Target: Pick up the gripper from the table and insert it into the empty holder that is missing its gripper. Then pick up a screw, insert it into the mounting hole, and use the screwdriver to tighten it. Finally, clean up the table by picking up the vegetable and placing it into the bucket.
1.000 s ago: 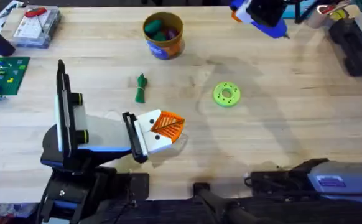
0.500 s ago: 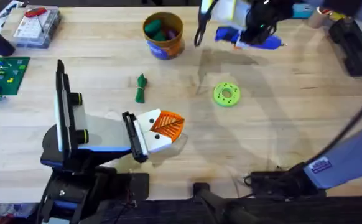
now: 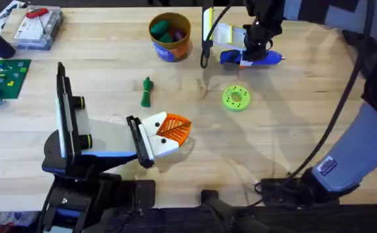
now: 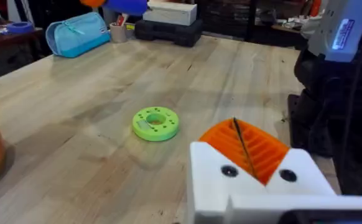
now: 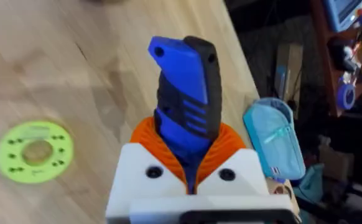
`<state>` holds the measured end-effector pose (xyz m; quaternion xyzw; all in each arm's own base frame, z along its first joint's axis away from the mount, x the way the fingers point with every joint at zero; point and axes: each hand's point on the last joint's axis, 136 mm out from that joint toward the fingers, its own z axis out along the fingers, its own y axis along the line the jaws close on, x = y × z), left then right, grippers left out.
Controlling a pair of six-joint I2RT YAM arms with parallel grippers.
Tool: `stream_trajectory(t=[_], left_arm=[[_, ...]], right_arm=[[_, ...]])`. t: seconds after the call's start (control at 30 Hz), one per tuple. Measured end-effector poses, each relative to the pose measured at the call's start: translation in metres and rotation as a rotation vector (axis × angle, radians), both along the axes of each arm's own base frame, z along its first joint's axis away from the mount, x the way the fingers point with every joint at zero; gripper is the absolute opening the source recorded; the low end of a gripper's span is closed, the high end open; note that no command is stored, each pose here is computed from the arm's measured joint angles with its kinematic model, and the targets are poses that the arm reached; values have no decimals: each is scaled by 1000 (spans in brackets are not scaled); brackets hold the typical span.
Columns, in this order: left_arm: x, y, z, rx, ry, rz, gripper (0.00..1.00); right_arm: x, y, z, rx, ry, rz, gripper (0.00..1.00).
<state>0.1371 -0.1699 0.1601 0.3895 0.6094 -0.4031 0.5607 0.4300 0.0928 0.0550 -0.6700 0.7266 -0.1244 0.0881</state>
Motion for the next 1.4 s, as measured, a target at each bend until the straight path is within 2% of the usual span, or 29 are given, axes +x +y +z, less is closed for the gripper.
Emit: stream_trajectory(t=[0.1,0.13,0.17,0.3,0.33,0.37,0.4,0.5,0.53,0.57,0.7,0.87,1.0,1.2,1.4], left_arm=[[0,0,0,0,0,0,11],[0,0,0,0,0,0,11],[0,0,0,0,0,0,11],[0,0,0,0,0,1,11],[0,0,0,1,-3,1,50],[0,0,0,1,-4,3,169],[1,0,0,1,-3,4,316],[1,0,0,1,-3,4,783],[1,0,0,1,-1,4,902],[1,0,0,0,-1,6,965],[7,3,2,-18,34,43,986],[26,13,3,-69,134,176,986],[41,28,5,-54,191,319,986],[58,54,22,56,255,526,985],[79,80,41,237,403,681,985]], right_arm=[[0,-2,0,0,0,-3,20],[1,-3,0,0,0,-5,39],[1,-4,0,0,1,-8,111],[1,-7,1,-5,-1,-12,688],[1,-8,1,-7,-2,-14,842],[1,-8,1,-8,-2,-15,940],[1,-8,2,-8,-2,-18,979],[1,-8,2,0,-3,-43,994],[0,-8,3,5,-5,-60,994],[0,-8,4,13,-10,-81,994],[2,-8,24,64,-60,-194,994],[2,-8,81,184,-194,-372,995],[-13,-11,136,303,-292,-523,995],[-45,-17,215,536,-434,-754,995],[-91,-29,271,760,-506,-961,995]])
